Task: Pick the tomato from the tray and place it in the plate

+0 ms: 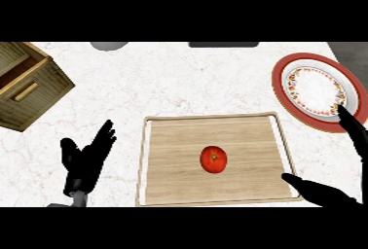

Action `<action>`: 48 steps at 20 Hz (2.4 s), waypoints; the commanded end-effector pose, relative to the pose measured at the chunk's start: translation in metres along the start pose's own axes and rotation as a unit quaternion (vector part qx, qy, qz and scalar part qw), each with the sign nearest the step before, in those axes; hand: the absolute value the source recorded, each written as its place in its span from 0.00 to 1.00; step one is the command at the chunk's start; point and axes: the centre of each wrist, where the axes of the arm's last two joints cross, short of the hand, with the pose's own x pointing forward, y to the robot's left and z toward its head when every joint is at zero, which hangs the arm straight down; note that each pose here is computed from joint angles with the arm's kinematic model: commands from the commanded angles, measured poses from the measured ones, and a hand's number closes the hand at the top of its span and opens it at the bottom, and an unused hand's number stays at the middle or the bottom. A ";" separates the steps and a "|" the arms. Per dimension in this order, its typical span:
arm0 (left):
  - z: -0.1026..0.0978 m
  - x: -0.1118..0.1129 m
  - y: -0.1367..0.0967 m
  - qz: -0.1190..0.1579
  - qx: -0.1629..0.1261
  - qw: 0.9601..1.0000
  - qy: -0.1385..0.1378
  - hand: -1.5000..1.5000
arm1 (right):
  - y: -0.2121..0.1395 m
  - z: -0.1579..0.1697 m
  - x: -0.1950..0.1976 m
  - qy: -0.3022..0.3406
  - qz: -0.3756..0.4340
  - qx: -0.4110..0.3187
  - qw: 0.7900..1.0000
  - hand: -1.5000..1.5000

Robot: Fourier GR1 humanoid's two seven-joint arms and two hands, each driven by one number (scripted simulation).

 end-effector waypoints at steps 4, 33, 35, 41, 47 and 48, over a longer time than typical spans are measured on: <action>-0.007 0.004 0.004 -0.001 -0.004 1.000 0.004 0.50 | 0.011 0.015 0.046 0.059 0.110 0.120 0.985 0.00; -0.003 -0.008 -0.012 -0.006 -0.005 1.000 0.004 0.50 | 0.148 -0.002 0.099 0.155 0.201 0.209 0.944 0.00; -0.014 0.001 0.012 0.003 0.004 1.000 0.000 0.50 | 0.160 0.000 0.078 0.161 0.230 0.206 0.938 0.00; -0.011 -0.004 -0.013 0.001 -0.012 1.000 0.006 0.50 | 0.159 -0.002 0.065 0.177 0.250 0.199 0.931 0.00; -0.010 0.001 0.001 0.004 -0.006 1.000 0.010 0.50 | 0.187 -0.001 0.053 0.180 0.237 0.220 0.929 0.00; -0.015 0.009 -0.011 0.006 -0.004 1.000 0.007 0.50 | 0.183 -0.003 0.060 0.179 0.244 0.221 0.927 0.00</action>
